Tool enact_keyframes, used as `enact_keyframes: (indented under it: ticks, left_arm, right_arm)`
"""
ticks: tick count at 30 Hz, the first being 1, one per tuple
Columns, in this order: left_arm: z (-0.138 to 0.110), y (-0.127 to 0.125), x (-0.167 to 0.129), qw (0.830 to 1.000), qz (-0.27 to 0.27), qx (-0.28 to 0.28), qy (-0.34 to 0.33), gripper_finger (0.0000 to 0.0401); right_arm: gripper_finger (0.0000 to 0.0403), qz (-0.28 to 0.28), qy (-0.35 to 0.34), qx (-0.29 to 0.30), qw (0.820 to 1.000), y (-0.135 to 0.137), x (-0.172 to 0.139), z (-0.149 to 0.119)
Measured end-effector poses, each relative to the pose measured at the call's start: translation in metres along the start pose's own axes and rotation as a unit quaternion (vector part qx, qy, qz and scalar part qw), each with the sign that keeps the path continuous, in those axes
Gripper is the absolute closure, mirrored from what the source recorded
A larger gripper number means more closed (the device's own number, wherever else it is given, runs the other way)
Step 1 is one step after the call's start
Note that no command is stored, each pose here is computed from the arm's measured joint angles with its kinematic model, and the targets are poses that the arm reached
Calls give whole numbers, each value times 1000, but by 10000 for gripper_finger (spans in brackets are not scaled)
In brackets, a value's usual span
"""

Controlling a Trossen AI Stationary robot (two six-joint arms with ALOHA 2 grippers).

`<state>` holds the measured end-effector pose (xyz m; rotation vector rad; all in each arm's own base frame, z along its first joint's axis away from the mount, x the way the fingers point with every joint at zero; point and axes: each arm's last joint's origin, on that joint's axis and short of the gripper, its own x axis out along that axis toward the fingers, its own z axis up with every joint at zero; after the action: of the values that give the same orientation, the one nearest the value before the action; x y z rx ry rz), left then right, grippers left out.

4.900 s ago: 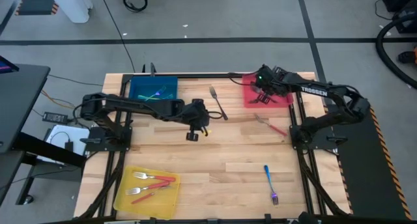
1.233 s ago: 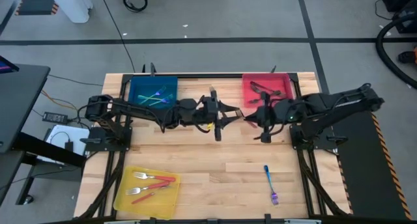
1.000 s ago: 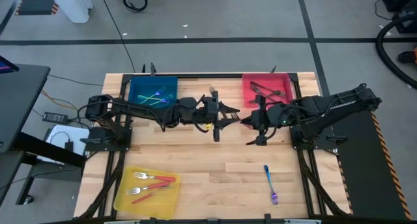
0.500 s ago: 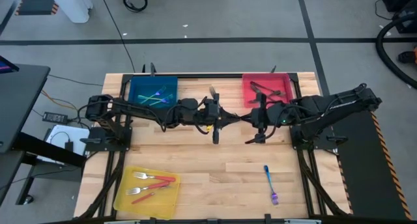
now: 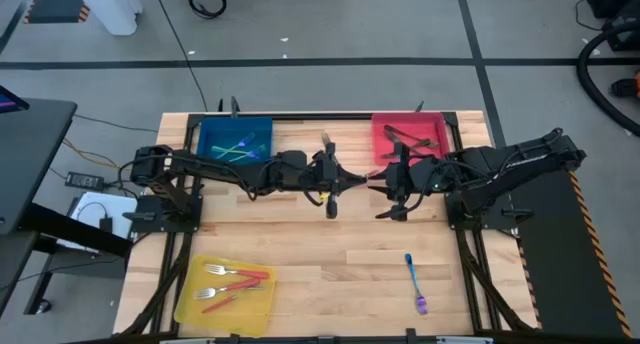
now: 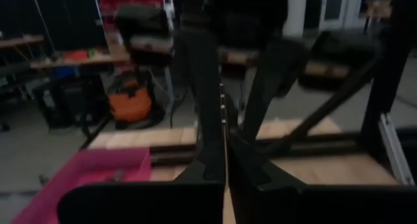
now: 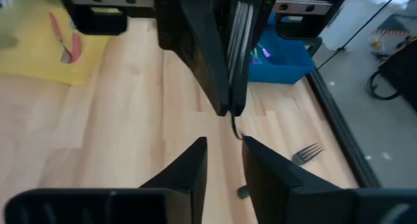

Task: Sort silverware by color (type)
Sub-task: Put the pink fork into the yellow bin

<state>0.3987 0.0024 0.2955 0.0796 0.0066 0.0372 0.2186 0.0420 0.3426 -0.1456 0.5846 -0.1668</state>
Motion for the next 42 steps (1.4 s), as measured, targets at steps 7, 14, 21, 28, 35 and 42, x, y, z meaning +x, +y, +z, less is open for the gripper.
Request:
enact_keyframes:
  ticks: [7, 14, 21, 28, 35, 42]
  left_arm:
    - [7, -3, -28, 992, -18, 8, 127, 395]
    - [10, -12, -69, 958, -28, -56, 278, 395]
    - [11, -30, -107, 908, -16, -148, 392, 395]
    - [26, -47, -140, 869, -55, -230, 435, 395]
    - [34, -59, -168, 820, -68, -297, 485, 395]
    - [40, -84, -185, 742, -126, -376, 541, 395]
  right_arm:
    - [282, 0, 3, 35, 999, 0, 0, -1]
    - [283, -18, 3, 46, 999, -3, 1, -1]
    - [283, -42, 8, 49, 998, -9, 3, -1]
    - [283, -64, 13, 59, 996, -19, 6, -2]
    - [284, -87, 23, 71, 993, -30, 15, -2]
    - [284, -113, 30, 87, 989, -43, 20, -3]
